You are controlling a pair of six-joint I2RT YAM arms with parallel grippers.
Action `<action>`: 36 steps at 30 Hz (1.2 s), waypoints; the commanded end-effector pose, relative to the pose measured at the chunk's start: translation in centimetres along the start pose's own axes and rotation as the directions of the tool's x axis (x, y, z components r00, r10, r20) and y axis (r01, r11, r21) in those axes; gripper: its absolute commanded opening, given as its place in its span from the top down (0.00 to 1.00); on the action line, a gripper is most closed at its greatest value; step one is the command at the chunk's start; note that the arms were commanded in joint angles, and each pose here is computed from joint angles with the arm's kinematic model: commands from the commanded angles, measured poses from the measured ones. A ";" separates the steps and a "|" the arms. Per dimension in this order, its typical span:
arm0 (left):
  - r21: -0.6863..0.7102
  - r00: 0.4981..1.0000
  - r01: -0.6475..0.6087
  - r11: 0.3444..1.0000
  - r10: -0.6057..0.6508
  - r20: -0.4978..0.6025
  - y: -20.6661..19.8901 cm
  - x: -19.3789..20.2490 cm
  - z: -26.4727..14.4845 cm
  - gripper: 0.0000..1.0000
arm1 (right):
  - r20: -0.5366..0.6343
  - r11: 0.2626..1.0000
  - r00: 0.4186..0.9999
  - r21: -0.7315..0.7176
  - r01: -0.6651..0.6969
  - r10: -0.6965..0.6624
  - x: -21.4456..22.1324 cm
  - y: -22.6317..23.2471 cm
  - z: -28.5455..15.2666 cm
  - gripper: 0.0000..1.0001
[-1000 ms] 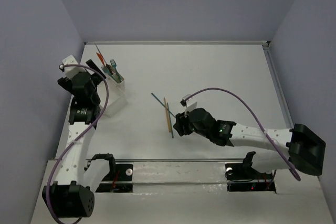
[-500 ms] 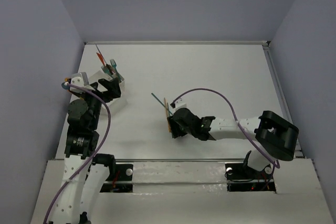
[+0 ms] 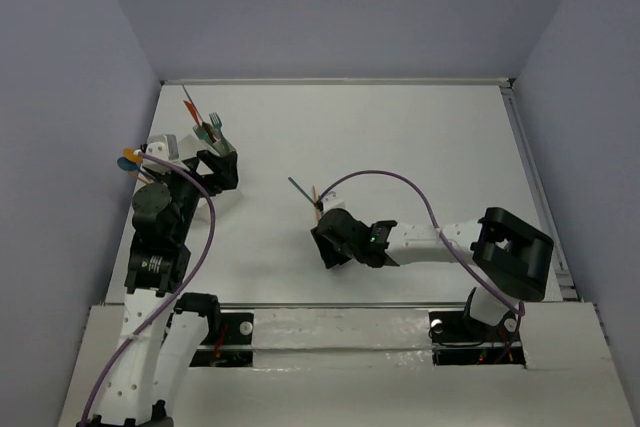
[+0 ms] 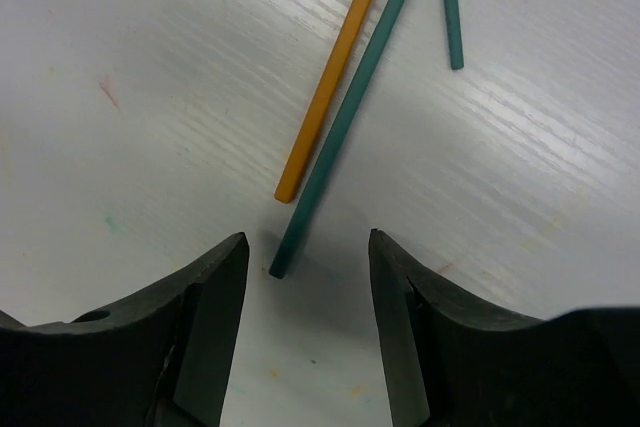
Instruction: Sort the eating utensils into containers
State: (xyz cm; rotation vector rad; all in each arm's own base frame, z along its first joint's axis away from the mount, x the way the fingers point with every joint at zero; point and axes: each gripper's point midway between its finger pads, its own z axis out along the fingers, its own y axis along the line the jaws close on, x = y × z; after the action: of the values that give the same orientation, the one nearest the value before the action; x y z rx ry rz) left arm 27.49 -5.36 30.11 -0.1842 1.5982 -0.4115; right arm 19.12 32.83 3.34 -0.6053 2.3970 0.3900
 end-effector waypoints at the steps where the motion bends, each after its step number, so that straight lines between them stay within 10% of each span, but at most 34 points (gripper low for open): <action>1: 0.051 0.999 0.003 0.999 -0.005 0.034 -1.2 -1.1 -0.3 0.01 | -0.001 1.000 1.000 0.005 -0.001 0.001 -0.6 0.8 0.1 0.44; 28: 0.045 1.000 0.014 0.999 -0.015 0.012 -1.0 -0.5 0.2 0.01 | -0.077 0.987 0.996 0.150 0.049 -0.037 1.5 -1.7 0.9 1.00; 36: 0.170 0.991 0.089 0.981 -0.070 -0.110 -3.4 1.6 0.9 0.02 | 0.039 0.978 0.998 0.205 0.038 -0.047 -2.2 -2.2 -0.5 1.00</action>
State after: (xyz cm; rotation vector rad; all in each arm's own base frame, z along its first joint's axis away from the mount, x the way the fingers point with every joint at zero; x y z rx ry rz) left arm 27.87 -6.84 29.10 -0.1587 1.6488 -0.4913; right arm 19.75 31.44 2.34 -0.5995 2.4255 0.1896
